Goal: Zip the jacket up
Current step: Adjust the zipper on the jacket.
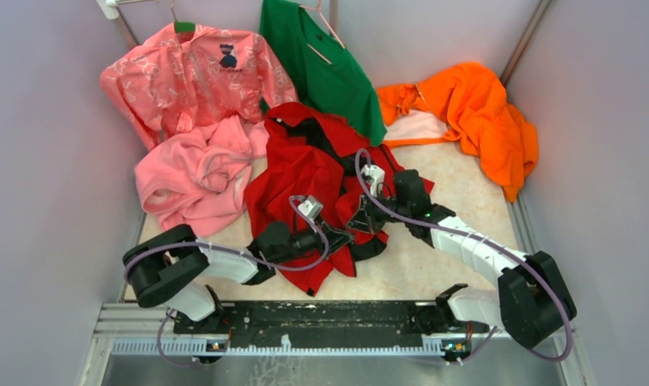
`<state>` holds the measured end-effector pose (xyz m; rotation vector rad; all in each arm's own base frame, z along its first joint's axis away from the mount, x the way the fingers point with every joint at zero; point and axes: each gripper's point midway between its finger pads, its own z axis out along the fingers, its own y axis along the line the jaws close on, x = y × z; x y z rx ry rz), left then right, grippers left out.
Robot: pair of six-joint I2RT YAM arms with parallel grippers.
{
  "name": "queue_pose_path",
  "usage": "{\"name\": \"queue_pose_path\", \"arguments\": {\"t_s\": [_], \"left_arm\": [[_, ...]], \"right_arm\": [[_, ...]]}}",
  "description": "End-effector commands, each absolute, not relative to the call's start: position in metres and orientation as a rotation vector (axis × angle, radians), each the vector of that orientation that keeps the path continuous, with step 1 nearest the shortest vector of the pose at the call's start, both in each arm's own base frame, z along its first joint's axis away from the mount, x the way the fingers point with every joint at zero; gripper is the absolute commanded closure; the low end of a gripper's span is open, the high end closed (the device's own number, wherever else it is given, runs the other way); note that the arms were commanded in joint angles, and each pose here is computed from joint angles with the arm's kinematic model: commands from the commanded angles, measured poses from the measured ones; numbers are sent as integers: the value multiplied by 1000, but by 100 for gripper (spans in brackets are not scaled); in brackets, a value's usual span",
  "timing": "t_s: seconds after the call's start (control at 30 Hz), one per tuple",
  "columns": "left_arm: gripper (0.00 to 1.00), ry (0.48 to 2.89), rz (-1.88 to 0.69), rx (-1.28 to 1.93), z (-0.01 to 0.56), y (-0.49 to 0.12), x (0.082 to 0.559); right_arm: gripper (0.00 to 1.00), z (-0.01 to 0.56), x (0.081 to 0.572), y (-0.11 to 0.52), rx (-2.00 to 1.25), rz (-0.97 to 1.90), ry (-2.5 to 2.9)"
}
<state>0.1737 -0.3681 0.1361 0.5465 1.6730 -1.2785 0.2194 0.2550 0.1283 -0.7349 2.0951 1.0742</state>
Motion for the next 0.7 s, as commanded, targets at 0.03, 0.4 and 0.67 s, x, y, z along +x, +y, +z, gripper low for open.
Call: {"name": "queue_pose_path", "arguments": {"t_s": [0.03,0.4,0.67], "left_arm": [[100,1560,-1407,546,160,-374,157],[100,1433,-1474,509,175,-362,149],[100,1376,-1457,601,175,-371,145]], "right_arm": [[100,164,225,249,-933,1142,1818],[100,172,196,253,-1071,1356,1647],[100,171,198,253,-1032,1407,1646]]}}
